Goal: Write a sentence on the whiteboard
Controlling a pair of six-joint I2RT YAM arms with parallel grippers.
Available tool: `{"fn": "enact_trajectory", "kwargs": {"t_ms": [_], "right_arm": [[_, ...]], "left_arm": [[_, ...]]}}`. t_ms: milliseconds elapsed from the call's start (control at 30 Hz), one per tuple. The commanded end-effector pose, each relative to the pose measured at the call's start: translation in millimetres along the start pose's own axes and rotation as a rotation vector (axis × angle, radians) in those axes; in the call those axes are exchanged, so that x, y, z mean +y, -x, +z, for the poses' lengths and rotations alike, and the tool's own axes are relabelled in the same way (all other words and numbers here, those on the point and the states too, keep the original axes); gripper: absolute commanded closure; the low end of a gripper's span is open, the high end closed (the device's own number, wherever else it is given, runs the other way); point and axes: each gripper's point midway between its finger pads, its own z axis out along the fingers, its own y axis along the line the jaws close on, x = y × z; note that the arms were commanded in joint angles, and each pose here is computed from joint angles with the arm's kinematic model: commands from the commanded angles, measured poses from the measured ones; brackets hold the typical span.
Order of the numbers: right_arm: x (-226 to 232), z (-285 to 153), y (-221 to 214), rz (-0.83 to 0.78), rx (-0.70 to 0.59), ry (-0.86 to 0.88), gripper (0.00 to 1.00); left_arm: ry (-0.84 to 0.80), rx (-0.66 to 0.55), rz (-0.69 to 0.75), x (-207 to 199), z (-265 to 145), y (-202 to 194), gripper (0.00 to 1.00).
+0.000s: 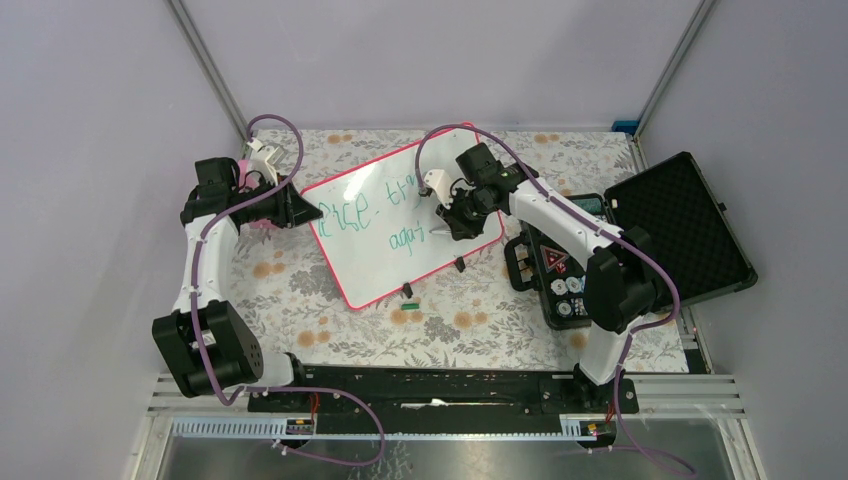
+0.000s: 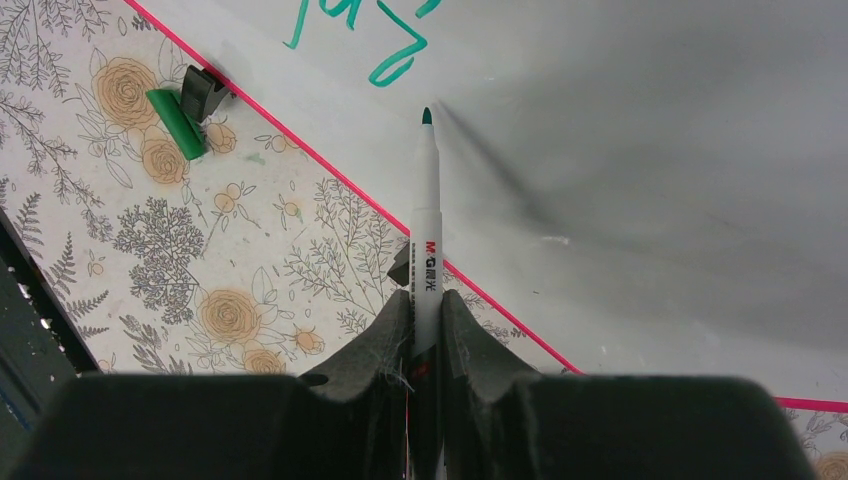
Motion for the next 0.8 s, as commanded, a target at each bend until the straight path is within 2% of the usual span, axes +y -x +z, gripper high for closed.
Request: {"fn": "enact_trajectory", "kwargs": {"t_ms": [0,767], "right_arm": [[-1.4,-20.3,9.1,-0.024,-0.037,-0.035,1.0],[-8.3,-22.6,20.4,-0.016,-0.061,-0.014,1.0]], "left_arm": [[0.038,-0.001,0.116,2.0,-1.9,3.7,1.0],[0.039,-0.002,0.119,1.7,-2.0,5.1,1.0]]}}
